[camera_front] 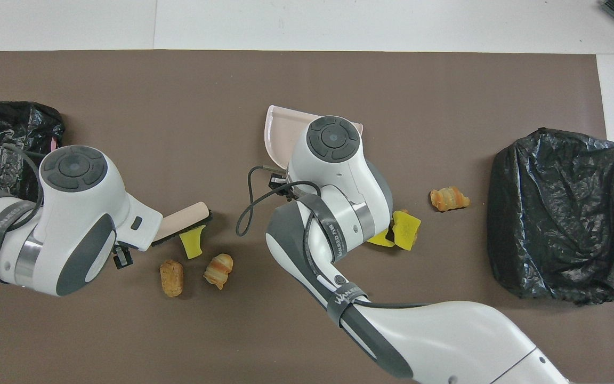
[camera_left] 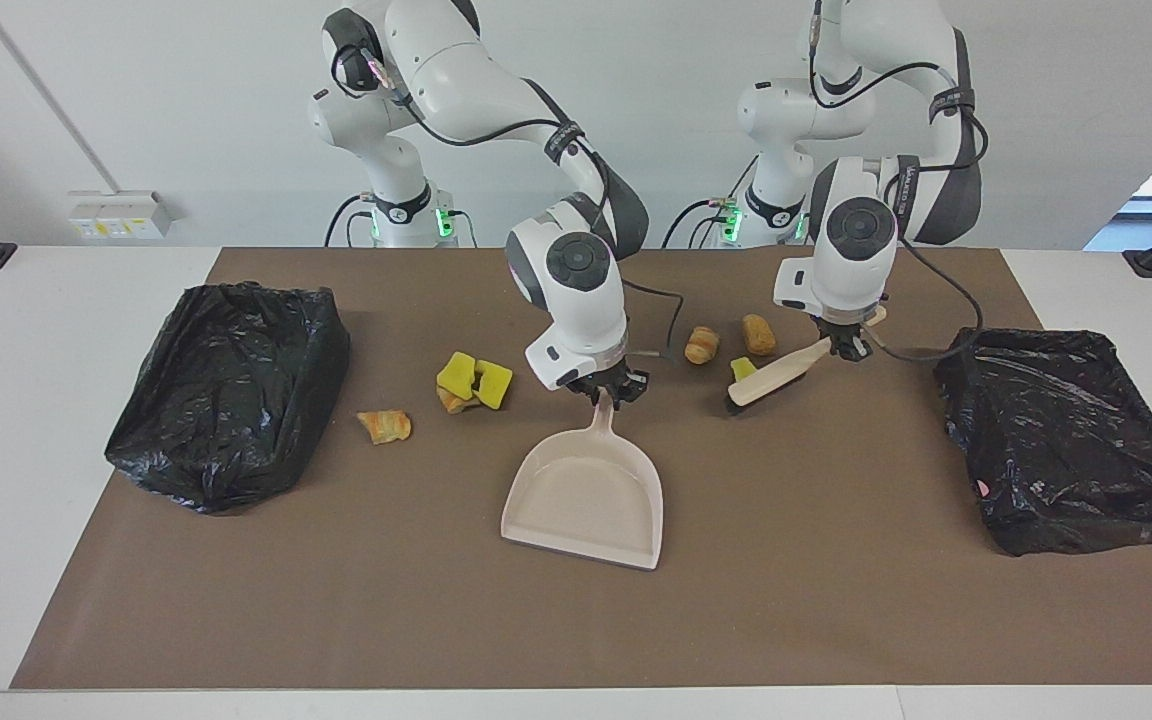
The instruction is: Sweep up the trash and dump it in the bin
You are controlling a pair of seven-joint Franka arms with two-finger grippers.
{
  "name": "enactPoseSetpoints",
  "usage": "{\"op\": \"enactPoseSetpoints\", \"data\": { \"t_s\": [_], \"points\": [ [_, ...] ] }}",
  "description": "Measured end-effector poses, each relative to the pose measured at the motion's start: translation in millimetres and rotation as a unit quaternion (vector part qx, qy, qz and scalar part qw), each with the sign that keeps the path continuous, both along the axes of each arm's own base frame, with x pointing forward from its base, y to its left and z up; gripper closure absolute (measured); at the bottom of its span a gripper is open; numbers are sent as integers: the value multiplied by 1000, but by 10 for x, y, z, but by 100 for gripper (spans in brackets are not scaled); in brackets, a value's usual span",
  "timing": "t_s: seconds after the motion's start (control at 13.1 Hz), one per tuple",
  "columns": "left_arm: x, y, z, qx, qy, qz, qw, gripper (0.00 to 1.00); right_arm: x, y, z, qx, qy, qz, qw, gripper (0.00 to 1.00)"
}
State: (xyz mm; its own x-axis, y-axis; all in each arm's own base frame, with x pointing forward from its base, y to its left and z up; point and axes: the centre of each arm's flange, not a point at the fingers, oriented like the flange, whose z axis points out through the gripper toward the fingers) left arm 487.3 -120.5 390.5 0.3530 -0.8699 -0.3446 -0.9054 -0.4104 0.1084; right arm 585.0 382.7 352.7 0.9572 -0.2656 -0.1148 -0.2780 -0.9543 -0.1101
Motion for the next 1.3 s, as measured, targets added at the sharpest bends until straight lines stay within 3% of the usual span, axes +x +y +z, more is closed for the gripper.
{"op": "enactPoseSetpoints", "data": {
  "t_s": [0.23, 0.46, 0.61, 0.92, 1.07, 1.3],
  "points": [
    [-173, -14, 124, 6, 3, 46, 999, 74, 7, -70, 63, -8, 16, 2, 1000, 68],
    [-311, -82, 267, 26, -23, 103, 994, 74, -62, -135, 434, -9, 25, 51, 998, 68],
    [-480, -140, 277, 54, -47, 174, 982, 74, -135, -252, 807, -4, 19, 94, 995, 68],
    [-727, -80, 176, 112, -94, 344, 928, 74, -108, -920, 1332, 10, 10, 187, 982, 68],
    [-842, -22, 126, 135, -110, 406, 897, 74, -116, -1138, 1414, -8, 11, 232, 973, 68],
    [-1125, 49, 26, 156, -116, 486, 852, 74, -212, -1240, 1488, -41, 19, 321, 946, 68]
  ]
}}
